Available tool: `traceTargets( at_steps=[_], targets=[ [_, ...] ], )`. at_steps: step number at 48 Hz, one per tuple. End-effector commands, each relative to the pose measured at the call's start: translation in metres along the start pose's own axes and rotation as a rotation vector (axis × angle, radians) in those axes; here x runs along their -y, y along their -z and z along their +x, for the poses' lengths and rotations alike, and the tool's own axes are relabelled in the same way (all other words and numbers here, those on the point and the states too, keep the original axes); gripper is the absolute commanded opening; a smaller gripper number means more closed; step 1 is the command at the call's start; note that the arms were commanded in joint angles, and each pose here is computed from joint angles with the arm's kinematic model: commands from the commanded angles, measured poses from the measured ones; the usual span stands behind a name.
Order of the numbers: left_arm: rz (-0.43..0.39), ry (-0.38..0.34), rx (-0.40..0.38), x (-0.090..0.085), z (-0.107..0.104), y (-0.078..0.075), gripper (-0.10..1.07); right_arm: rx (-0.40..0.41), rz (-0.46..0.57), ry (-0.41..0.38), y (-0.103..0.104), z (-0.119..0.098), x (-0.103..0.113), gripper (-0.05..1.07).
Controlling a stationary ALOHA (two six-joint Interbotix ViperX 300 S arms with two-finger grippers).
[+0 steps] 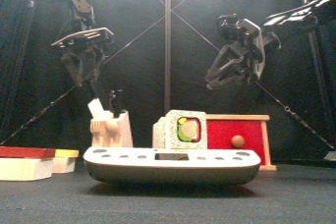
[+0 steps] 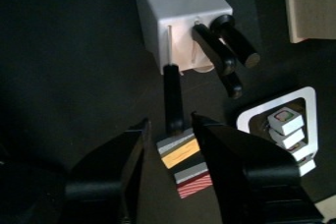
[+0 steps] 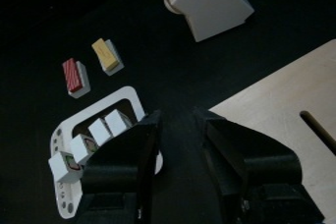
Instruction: Put cleaver in holder
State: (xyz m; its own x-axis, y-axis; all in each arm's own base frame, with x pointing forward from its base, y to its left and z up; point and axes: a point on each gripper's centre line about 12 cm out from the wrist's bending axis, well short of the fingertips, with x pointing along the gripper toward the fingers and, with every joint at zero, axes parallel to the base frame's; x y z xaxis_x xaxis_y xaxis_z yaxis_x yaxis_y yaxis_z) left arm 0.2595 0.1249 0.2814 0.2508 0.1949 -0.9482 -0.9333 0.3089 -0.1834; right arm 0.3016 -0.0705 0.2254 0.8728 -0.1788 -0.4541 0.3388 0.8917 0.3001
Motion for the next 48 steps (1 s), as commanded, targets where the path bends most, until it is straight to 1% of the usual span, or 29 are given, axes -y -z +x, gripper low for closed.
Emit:
traceTargets(
  at_steps=[1, 8, 22, 39, 48],
  targets=[
    [0.005, 0.023, 0.041, 0.001, -0.009, -0.005, 0.87, 0.025, 0.003, -0.008, -0.008, -0.002, -0.002, 0.72],
    [0.007, 0.042, 0.060, 0.001, -0.013, -0.005, 0.88, 0.026, 0.003, -0.009, -0.008, -0.002, -0.002, 0.72],
    [0.011, 0.057, 0.071, 0.000, -0.019, -0.002, 0.88, 0.026, 0.001, -0.009, -0.008, -0.002, -0.002, 0.72],
    [0.015, 0.061, 0.074, -0.001, -0.018, -0.001, 0.88, 0.025, 0.003, -0.008, -0.008, -0.002, -0.002, 0.72],
    [0.017, 0.081, 0.091, 0.000, -0.017, -0.002, 0.88, 0.022, 0.003, -0.007, -0.007, -0.002, -0.001, 0.72]
  ],
)
